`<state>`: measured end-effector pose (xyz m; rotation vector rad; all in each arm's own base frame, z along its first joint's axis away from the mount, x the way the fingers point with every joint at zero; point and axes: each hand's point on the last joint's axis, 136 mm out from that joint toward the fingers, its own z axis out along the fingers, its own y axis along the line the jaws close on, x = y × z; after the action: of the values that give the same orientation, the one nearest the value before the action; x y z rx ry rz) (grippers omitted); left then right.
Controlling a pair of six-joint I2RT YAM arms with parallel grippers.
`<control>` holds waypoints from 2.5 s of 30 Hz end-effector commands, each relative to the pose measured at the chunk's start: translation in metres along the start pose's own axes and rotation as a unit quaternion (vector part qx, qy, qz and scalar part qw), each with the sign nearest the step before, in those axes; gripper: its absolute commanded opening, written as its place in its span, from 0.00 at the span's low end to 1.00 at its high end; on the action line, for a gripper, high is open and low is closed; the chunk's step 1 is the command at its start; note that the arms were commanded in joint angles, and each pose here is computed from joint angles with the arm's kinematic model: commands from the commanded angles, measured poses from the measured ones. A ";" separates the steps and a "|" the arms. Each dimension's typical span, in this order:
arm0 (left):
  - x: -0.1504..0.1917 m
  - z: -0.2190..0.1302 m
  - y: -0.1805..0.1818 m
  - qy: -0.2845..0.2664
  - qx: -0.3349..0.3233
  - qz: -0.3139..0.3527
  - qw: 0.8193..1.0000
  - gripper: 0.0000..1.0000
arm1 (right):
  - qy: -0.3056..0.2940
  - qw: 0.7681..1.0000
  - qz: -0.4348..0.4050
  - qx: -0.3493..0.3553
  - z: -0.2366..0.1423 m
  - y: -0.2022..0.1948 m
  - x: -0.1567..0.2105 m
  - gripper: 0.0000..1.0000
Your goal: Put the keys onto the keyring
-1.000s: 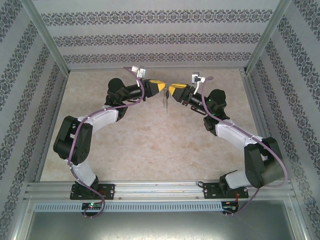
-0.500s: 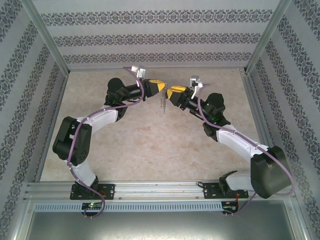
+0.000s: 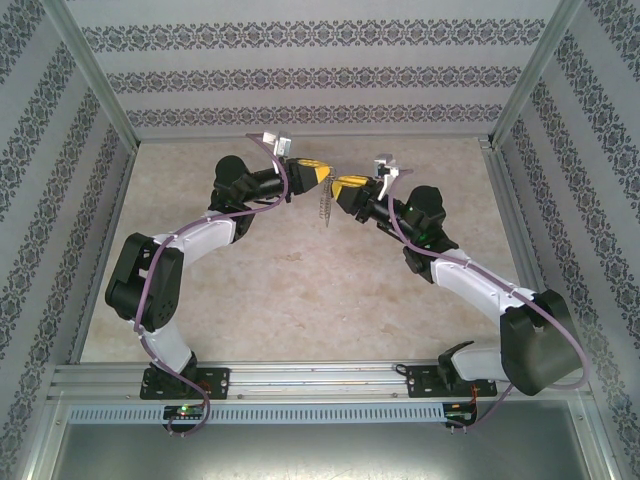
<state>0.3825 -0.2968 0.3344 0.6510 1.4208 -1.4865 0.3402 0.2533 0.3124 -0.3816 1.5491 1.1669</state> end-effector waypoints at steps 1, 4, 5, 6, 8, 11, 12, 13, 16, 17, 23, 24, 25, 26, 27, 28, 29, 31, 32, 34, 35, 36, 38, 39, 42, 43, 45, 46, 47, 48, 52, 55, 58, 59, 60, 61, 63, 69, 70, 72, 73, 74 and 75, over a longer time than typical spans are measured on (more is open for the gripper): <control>-0.019 0.003 -0.027 -0.012 0.025 0.039 0.999 0.00 | -0.011 1.000 -0.019 -0.010 0.006 0.008 -0.011 0.29; -0.019 0.003 -0.027 -0.012 0.024 0.038 0.999 0.00 | -0.010 1.000 -0.020 -0.010 0.007 0.009 -0.010 0.21; -0.019 0.003 -0.027 -0.012 0.024 0.038 0.999 0.00 | -0.010 1.000 -0.021 -0.010 0.007 0.009 -0.011 0.19; -0.018 0.003 -0.026 -0.011 0.024 0.038 0.999 0.00 | -0.010 1.000 -0.022 -0.011 0.007 0.010 -0.011 0.16; -0.018 0.003 -0.027 -0.011 0.024 0.037 0.999 0.00 | -0.008 1.000 -0.024 -0.013 0.007 0.012 -0.010 0.11; -0.019 0.003 -0.027 -0.012 0.024 0.038 0.999 0.00 | -0.006 0.999 -0.029 -0.017 0.007 0.015 -0.009 0.05; -0.019 0.003 -0.026 -0.013 0.024 0.038 0.999 0.00 | -0.006 0.999 -0.032 -0.018 0.007 0.016 -0.009 0.04; -0.018 0.003 -0.026 -0.012 0.024 0.037 0.999 0.00 | -0.007 0.999 -0.035 -0.020 0.007 0.017 -0.010 0.02; -0.018 0.003 -0.026 -0.013 0.024 0.037 0.999 0.00 | 0.003 0.999 -0.034 -0.017 0.007 0.018 -0.006 0.00; -0.018 0.003 -0.026 -0.013 0.024 0.038 0.999 0.00 | 0.005 0.999 -0.036 -0.017 0.007 0.018 -0.005 0.00; -0.018 0.003 -0.026 -0.014 0.024 0.038 0.999 0.00 | 0.018 0.998 -0.056 -0.006 0.010 0.022 0.002 0.00; -0.019 0.003 -0.026 -0.015 0.024 0.040 0.999 0.00 | 0.020 0.998 -0.061 0.000 0.010 0.022 0.003 0.00; -0.019 0.003 -0.027 -0.015 0.024 0.039 0.999 0.00 | 0.022 0.998 -0.067 0.005 0.011 0.022 0.004 0.00; -0.019 0.003 -0.027 -0.015 0.024 0.039 0.999 0.00 | 0.023 0.997 -0.072 0.011 0.011 0.022 0.005 0.00; -0.019 0.003 -0.027 -0.015 0.024 0.040 0.999 0.00 | 0.025 0.997 -0.077 0.016 0.012 0.022 0.006 0.00; -0.018 0.003 -0.027 -0.015 0.025 0.040 0.999 0.00 | 0.027 0.996 -0.083 0.021 0.012 0.022 0.007 0.00; -0.018 0.003 -0.027 -0.014 0.026 0.040 0.999 0.00 | 0.029 0.995 -0.087 0.025 0.013 0.022 0.007 0.00; -0.018 0.003 -0.027 -0.015 0.026 0.042 0.999 0.00 | 0.031 0.994 -0.097 0.035 0.014 0.021 0.008 0.00; -0.017 0.003 -0.028 -0.014 0.027 0.041 0.999 0.00 | 0.031 0.994 -0.101 0.041 0.015 0.021 0.007 0.00; -0.016 0.004 -0.029 -0.013 0.027 0.043 0.999 0.00 | 0.032 0.992 -0.108 0.054 0.016 0.020 0.007 0.00; -0.016 0.003 -0.029 -0.013 0.027 0.043 0.999 0.00 | 0.030 0.991 -0.111 0.063 0.016 0.018 0.006 0.00; -0.015 0.004 -0.028 -0.012 0.027 0.042 0.999 0.00 | 0.030 0.991 -0.114 0.070 0.016 0.017 0.005 0.00; -0.015 0.004 -0.029 -0.012 0.027 0.043 0.999 0.00 | 0.030 0.990 -0.119 0.072 0.019 0.019 0.004 0.00; -0.014 0.004 -0.028 -0.012 0.026 0.041 0.999 0.00 | 0.032 0.990 -0.121 0.067 0.020 0.022 0.003 0.00; -0.014 0.005 -0.027 -0.012 0.026 0.041 0.999 0.00 | 0.044 0.990 -0.128 0.043 0.025 0.032 0.007 0.00; -0.015 0.005 -0.029 -0.012 0.027 0.043 0.999 0.00 | 0.049 0.990 -0.131 0.036 0.026 0.035 0.008 0.00; -0.015 0.005 -0.028 -0.013 0.025 0.042 0.999 0.00 | 0.056 0.989 -0.134 0.030 0.025 0.037 0.011 0.00; -0.015 0.005 -0.028 -0.012 0.025 0.042 0.999 0.00 | 0.059 0.988 -0.138 0.026 0.023 0.039 0.013 0.00; -0.015 0.005 -0.028 -0.012 0.025 0.042 0.999 0.00 | 0.060 0.988 -0.139 0.024 0.020 0.039 0.014 0.00; -0.015 0.005 -0.029 -0.012 0.026 0.042 0.999 0.00 | 0.060 0.988 -0.138 0.023 0.016 0.039 0.014 0.06; -0.015 0.005 -0.028 -0.011 0.026 0.043 0.999 0.00 | 0.041 0.993 -0.114 0.004 -0.008 0.037 0.002 0.21; -0.014 0.005 -0.028 -0.011 0.027 0.042 0.999 0.00 | 0.004 0.995 -0.096 -0.022 -0.029 0.037 -0.018 0.25; -0.014 0.005 -0.028 -0.012 0.029 0.040 0.999 0.00 | -0.023 0.996 -0.083 -0.014 -0.042 0.029 -0.035 0.26; -0.013 0.005 -0.028 -0.012 0.029 0.039 0.999 0.00 | -0.031 0.996 -0.078 -0.008 -0.044 0.027 -0.041 0.26; -0.013 0.005 -0.027 -0.012 0.029 0.040 0.999 0.00 | -0.037 0.997 -0.074 -0.002 -0.046 0.023 -0.045 0.26; -0.013 0.005 -0.027 -0.012 0.028 0.039 0.999 0.00 | -0.042 0.997 -0.069 0.007 -0.046 0.019 -0.050 0.26; -0.013 0.005 -0.027 -0.012 0.029 0.039 0.999 0.00 | -0.049 0.997 -0.059 0.019 -0.045 0.009 -0.054 0.26; -0.014 0.005 -0.030 -0.014 0.034 0.037 0.999 0.00 | -0.058 0.998 -0.019 -0.027 -0.030 0.006 -0.059 0.26; -0.014 0.005 -0.030 -0.014 0.034 0.037 0.999 0.00 | -0.059 0.997 -0.013 -0.041 -0.027 0.008 -0.060 0.26; -0.015 0.005 -0.031 -0.015 0.034 0.037 0.999 0.00 | -0.061 0.996 0.001 -0.068 -0.023 0.012 -0.061 0.26; -0.015 0.005 -0.031 -0.015 0.035 0.037 0.999 0.00 | -0.064 0.995 0.006 -0.080 -0.021 0.013 -0.061 0.26; -0.015 0.005 -0.031 -0.014 0.035 0.037 0.999 0.00 | -0.067 0.994 0.012 -0.090 -0.020 0.014 -0.061 0.26; -0.015 0.006 -0.032 -0.014 0.036 0.037 0.999 0.00 | -0.070 0.993 0.017 -0.096 -0.019 0.014 -0.061 0.26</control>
<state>0.3782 -0.3016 0.3353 0.6645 1.4149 -1.4940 0.3544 0.2197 0.3280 -0.3248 1.4990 1.2425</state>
